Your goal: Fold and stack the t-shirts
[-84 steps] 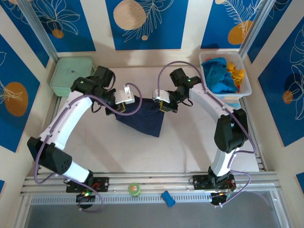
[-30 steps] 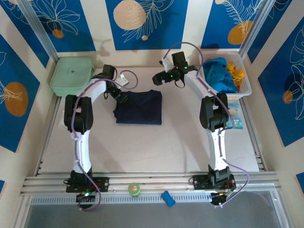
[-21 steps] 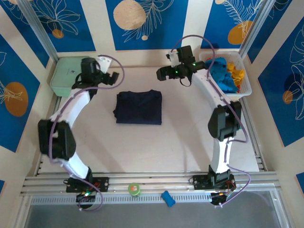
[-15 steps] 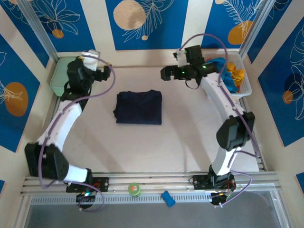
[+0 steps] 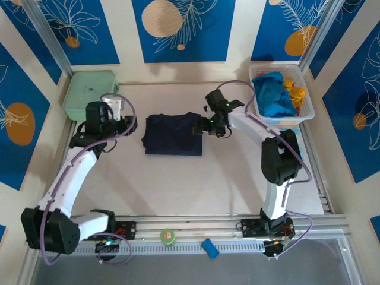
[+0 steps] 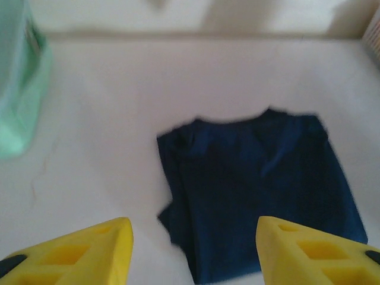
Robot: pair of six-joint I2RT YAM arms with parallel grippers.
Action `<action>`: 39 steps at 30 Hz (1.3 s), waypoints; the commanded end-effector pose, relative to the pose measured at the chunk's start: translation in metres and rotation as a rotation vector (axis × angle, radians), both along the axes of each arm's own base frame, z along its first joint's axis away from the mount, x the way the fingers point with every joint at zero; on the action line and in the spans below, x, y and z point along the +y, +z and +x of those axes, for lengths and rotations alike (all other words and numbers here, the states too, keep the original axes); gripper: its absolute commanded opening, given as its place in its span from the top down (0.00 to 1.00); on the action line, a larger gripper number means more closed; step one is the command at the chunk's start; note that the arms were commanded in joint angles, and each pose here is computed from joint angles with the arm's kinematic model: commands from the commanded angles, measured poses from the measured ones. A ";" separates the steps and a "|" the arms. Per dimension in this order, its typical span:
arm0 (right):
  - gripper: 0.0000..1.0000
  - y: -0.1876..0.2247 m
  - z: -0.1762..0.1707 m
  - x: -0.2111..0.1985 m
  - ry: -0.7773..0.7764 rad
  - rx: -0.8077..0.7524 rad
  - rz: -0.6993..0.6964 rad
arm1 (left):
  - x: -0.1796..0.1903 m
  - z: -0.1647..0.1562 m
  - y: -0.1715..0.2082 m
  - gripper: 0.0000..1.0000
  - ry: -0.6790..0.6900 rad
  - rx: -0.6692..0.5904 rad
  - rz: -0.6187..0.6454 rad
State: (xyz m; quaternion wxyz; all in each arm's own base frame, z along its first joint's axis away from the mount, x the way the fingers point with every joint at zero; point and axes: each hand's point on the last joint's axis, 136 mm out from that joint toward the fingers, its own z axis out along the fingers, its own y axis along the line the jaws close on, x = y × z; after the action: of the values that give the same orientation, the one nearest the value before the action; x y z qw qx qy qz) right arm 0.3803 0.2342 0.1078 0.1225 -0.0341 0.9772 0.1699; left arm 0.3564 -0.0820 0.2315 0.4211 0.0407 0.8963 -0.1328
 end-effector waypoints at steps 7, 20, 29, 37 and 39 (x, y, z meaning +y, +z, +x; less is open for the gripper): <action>0.35 -0.036 0.022 0.014 -0.067 0.058 -0.091 | -0.028 -0.012 -0.101 0.42 0.036 0.484 0.088; 0.46 -0.070 0.027 0.025 -0.064 0.115 -0.078 | -0.070 0.030 -0.184 0.38 0.020 0.536 0.121; 0.73 -0.088 0.032 0.038 -0.050 0.156 -0.039 | -0.079 0.044 -0.225 0.54 0.006 0.577 0.125; 0.86 -0.092 0.067 0.024 -0.080 0.147 -0.033 | -0.091 0.047 -0.252 0.66 -0.037 0.619 0.093; 0.88 -0.088 0.083 0.017 -0.089 0.132 -0.022 | -0.092 0.053 -0.256 0.66 -0.048 0.622 0.110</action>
State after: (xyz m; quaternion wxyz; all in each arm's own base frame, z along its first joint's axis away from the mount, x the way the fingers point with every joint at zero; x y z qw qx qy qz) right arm 0.4529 0.2592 0.0286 0.0788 0.0152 0.9855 0.1496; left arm 0.4326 -0.1766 0.0269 0.1948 0.0317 0.9738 -0.1130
